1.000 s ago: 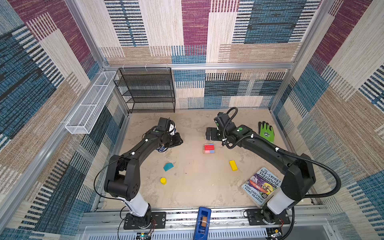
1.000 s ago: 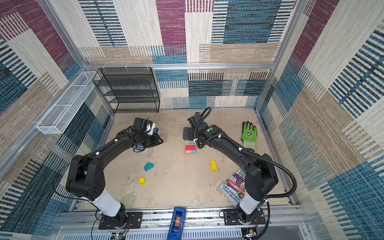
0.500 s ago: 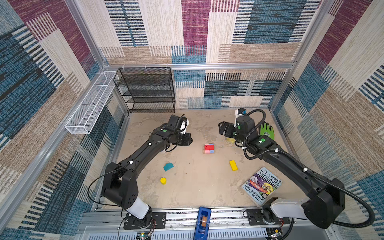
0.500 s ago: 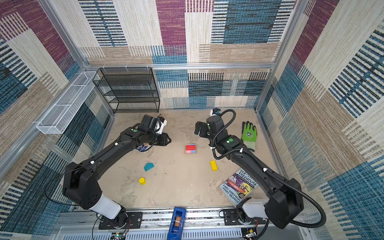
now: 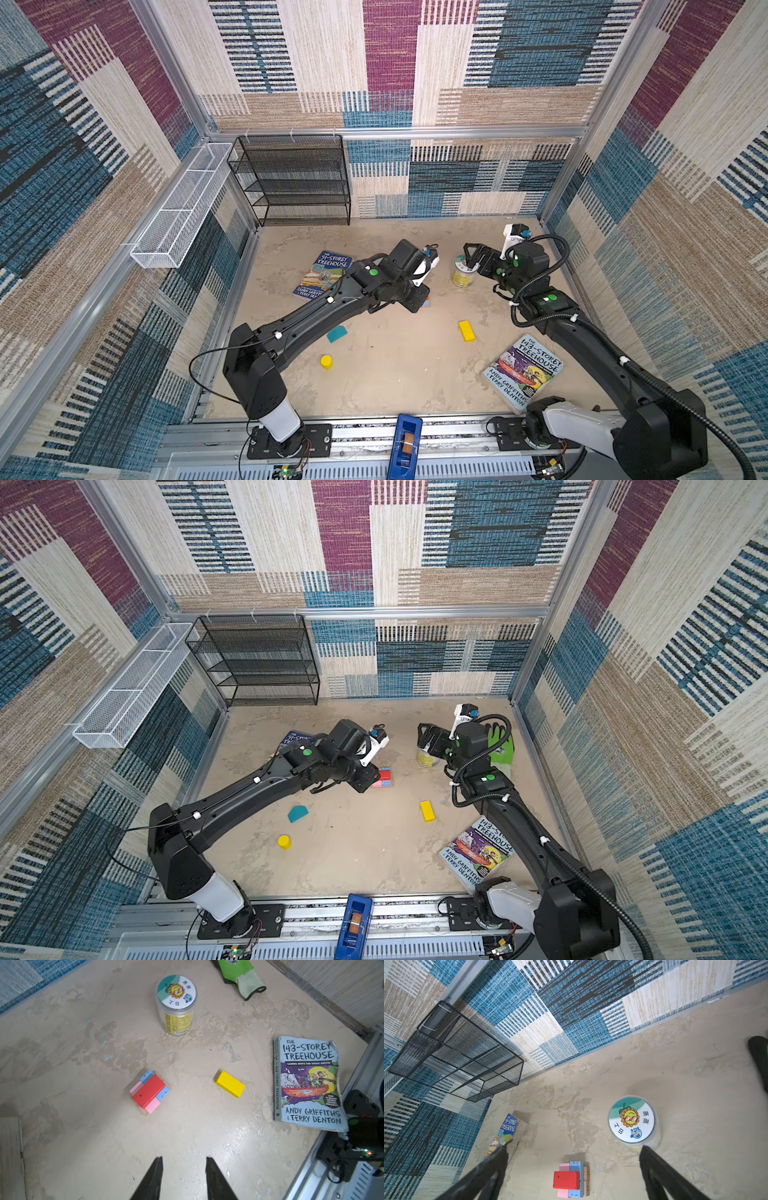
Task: Build the wood block tower
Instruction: 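Draw the right gripper back while the left gripper moves toward the yellow block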
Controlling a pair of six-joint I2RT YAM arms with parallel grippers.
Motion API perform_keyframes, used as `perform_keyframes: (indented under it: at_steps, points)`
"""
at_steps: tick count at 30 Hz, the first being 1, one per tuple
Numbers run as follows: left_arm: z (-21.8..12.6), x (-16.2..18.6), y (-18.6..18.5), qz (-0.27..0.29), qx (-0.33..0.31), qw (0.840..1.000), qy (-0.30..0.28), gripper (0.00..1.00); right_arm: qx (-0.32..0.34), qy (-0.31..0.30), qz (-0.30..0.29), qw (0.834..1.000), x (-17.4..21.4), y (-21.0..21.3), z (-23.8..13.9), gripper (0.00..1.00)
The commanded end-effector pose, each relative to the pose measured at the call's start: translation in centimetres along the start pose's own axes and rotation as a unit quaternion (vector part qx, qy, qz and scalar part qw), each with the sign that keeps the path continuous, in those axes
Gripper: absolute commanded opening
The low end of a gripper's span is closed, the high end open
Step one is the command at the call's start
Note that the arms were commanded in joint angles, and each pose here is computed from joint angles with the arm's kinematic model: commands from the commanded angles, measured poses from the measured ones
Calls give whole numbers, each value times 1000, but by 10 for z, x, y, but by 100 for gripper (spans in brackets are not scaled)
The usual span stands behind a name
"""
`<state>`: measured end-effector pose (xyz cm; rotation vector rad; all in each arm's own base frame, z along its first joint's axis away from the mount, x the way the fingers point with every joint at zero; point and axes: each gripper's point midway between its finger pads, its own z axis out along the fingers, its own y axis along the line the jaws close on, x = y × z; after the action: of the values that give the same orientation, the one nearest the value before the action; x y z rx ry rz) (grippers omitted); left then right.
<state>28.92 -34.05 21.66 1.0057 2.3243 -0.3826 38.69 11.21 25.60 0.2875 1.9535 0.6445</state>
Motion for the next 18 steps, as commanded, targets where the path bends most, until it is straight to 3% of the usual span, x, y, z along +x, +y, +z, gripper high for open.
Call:
perform_keyframes:
  at_steps: [1,10,18]
  points:
    - [7,4,3,55,-49,997,29,42,-71,2,27,997,-7,13,10,100]
    - [54,8,-33,133,-44,987,83,54,-62,-17,69,996,-15,-30,13,100]
    - [79,1,-58,176,-19,980,91,64,-48,-8,114,992,-10,-83,14,100]
